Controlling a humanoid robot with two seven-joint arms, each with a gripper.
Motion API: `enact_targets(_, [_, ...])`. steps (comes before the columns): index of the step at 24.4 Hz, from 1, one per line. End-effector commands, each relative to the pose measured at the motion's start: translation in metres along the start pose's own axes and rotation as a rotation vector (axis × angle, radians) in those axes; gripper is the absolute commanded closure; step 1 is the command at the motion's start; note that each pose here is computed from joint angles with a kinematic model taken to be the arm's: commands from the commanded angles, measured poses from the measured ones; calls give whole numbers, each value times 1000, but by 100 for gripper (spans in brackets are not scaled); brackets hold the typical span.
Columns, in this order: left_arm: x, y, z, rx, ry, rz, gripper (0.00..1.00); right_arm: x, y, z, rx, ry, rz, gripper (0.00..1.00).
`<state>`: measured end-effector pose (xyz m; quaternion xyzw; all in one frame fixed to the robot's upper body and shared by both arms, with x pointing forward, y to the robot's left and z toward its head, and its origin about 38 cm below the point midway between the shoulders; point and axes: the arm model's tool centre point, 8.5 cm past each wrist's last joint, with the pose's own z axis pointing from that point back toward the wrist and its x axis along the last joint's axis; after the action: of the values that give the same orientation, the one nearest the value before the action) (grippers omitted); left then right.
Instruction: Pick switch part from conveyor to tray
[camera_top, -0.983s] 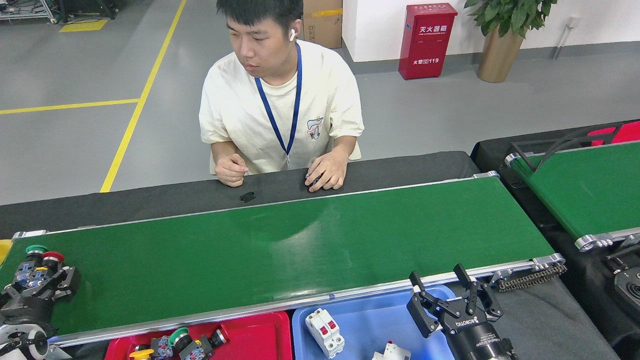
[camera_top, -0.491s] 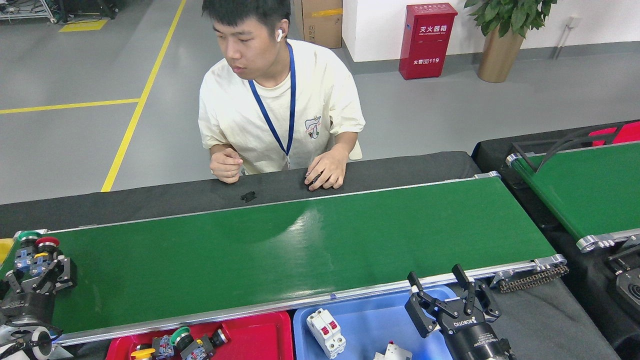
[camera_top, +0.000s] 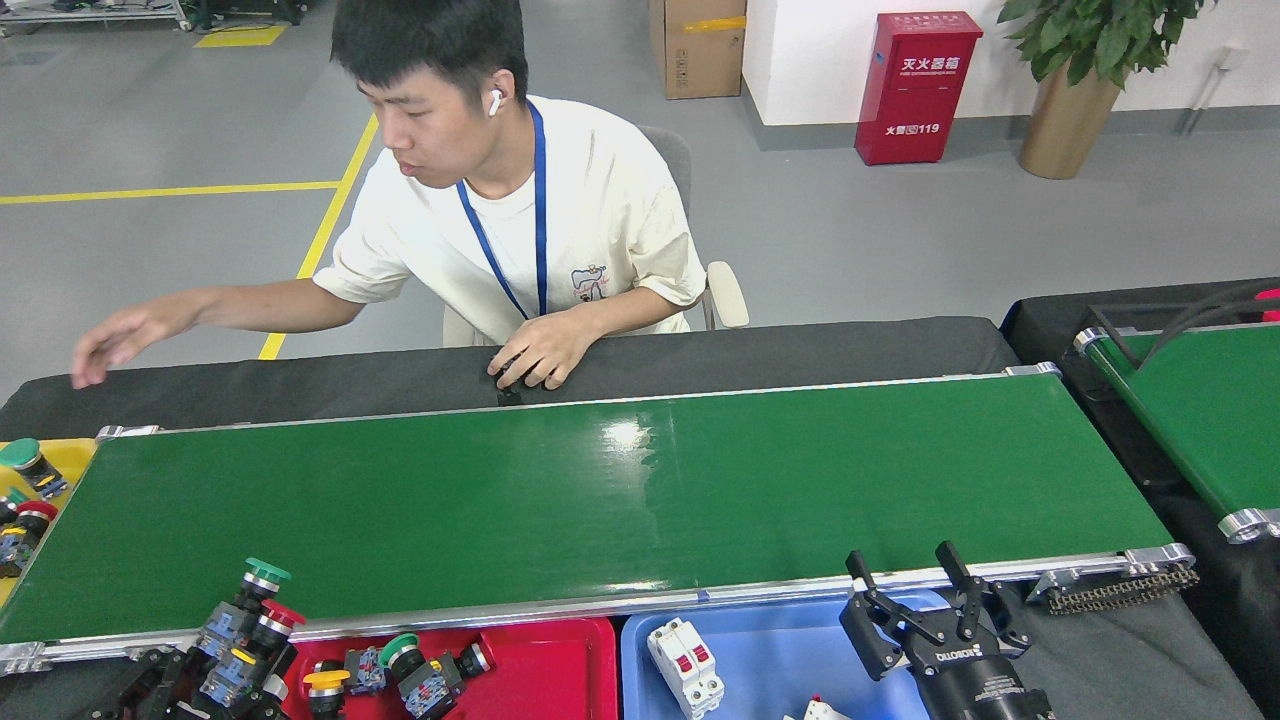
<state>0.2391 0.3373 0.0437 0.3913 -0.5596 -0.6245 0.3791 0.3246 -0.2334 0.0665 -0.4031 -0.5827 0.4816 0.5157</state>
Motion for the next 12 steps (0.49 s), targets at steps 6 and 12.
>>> enact_targets(6, [39, -8, 19, -5, -5, 70, 0, -2, -7, -3, -21, 7, 2, 1])
enact_targets(12, [31, -6, 26, 15, 55, 79, 0, -2, -7, -2, -23, 7, 2, 1])
